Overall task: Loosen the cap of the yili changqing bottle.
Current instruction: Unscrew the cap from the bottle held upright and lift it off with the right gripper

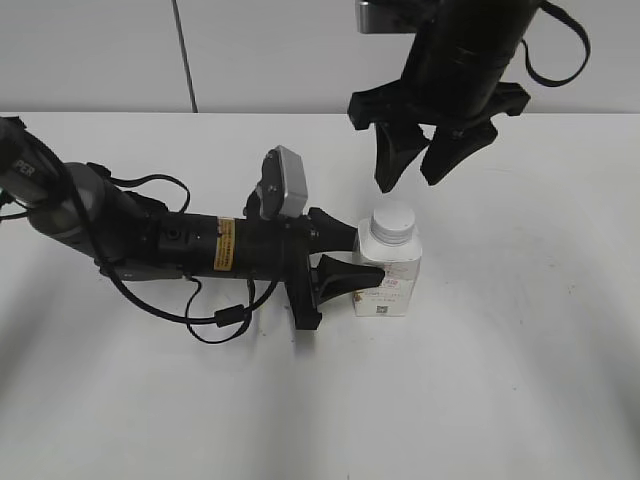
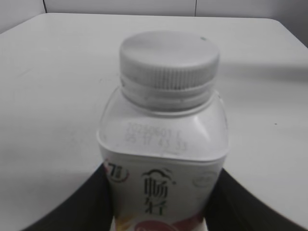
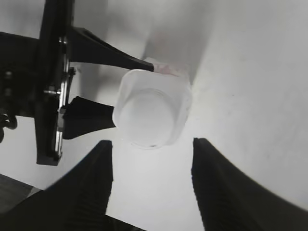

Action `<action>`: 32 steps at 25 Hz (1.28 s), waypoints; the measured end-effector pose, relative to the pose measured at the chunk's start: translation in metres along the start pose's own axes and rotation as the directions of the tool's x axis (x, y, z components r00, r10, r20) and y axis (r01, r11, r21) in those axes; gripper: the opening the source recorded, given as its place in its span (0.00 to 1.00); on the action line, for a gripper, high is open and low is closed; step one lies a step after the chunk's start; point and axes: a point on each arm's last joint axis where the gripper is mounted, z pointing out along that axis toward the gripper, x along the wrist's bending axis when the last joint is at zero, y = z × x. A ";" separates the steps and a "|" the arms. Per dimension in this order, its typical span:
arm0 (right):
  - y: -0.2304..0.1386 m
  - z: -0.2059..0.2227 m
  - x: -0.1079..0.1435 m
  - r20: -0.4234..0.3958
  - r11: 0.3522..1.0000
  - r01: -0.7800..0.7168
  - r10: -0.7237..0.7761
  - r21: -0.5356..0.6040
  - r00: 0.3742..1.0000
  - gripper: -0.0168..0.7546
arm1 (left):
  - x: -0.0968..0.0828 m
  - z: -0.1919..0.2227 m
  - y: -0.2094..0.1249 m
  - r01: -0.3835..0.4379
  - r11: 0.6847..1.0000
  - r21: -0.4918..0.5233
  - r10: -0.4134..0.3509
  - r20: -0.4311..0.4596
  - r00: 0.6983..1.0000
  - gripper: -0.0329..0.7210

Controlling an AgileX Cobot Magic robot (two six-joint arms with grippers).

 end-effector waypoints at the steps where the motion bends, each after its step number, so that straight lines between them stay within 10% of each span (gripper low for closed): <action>1: 0.002 0.002 0.004 -0.002 1.000 0.011 -0.011 0.000 1.000 0.57 | 0.000 0.000 0.000 0.000 1.000 0.000 0.000 0.000 1.000 0.49; 13: 0.012 0.029 0.012 0.001 0.998 0.033 -0.033 0.048 0.999 0.71 | 0.000 0.000 0.000 -0.001 1.000 0.001 0.001 0.000 1.000 0.49; 32: 0.014 0.061 0.005 0.034 0.993 0.002 -0.006 0.122 0.999 0.62 | 0.000 0.000 0.000 -0.001 1.000 0.002 0.001 -0.001 1.000 0.49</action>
